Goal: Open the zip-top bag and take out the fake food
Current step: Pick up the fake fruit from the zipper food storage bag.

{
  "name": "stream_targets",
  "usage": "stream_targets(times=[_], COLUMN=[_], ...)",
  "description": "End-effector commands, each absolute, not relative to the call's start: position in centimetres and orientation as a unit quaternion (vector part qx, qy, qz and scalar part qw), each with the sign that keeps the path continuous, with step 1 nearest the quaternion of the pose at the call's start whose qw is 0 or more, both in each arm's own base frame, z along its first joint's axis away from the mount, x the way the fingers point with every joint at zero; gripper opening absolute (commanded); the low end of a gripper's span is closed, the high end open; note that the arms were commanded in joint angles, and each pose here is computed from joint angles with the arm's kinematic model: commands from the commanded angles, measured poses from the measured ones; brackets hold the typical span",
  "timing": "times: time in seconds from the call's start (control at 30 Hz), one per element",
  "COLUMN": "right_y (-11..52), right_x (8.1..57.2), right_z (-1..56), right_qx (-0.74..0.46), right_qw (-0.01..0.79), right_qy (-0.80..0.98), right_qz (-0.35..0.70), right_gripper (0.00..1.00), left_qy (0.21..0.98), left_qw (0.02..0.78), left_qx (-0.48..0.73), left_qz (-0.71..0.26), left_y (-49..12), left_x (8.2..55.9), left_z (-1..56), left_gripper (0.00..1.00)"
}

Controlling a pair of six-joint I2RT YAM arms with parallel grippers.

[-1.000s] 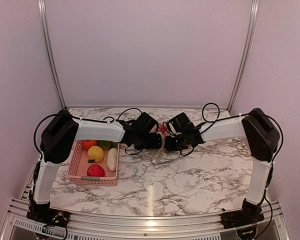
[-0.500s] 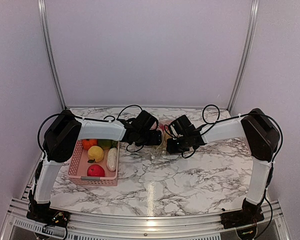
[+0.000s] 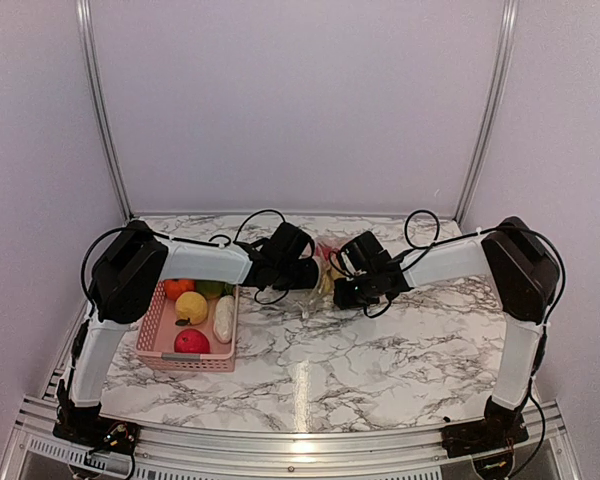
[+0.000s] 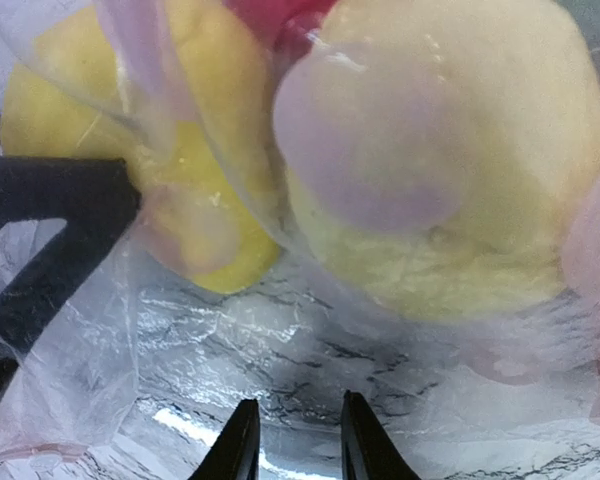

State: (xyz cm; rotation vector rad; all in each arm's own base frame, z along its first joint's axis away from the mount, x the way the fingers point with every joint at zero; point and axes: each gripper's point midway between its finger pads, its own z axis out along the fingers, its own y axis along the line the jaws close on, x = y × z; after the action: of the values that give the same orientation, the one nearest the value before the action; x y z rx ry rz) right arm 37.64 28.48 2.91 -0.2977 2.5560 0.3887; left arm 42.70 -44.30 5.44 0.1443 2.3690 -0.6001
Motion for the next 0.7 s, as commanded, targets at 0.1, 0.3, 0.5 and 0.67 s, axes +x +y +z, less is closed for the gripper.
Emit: stream_targets(times=[0.1, 0.3, 0.5, 0.67], right_y=[27.7, 26.8, 26.0, 26.2], right_x=[38.4, 38.8, 38.9, 38.7], right_z=[4.4, 5.9, 6.5, 7.5], right_qx=[-0.102, -0.094, -0.089, -0.090], right_qw=[0.281, 0.295, 0.301, 0.304], right_qy=[0.942, 0.939, 0.938, 0.935], right_qz=[0.149, 0.150, 0.148, 0.160], right_gripper=[0.27, 0.27, 0.27, 0.27], left_qy=[0.902, 0.900, 0.905, 0.910], left_qw=[0.347, 0.349, 0.345, 0.329], left_qx=[0.062, 0.063, 0.059, 0.059], left_qz=[-0.248, -0.253, -0.241, -0.243], left_y=[-43.7, -43.3, -42.4, -42.2], left_x=[41.5, 40.0, 38.7, 37.4], left_z=[7.3, 8.5, 8.6, 8.1], left_gripper=[0.57, 0.56, 0.56, 0.56])
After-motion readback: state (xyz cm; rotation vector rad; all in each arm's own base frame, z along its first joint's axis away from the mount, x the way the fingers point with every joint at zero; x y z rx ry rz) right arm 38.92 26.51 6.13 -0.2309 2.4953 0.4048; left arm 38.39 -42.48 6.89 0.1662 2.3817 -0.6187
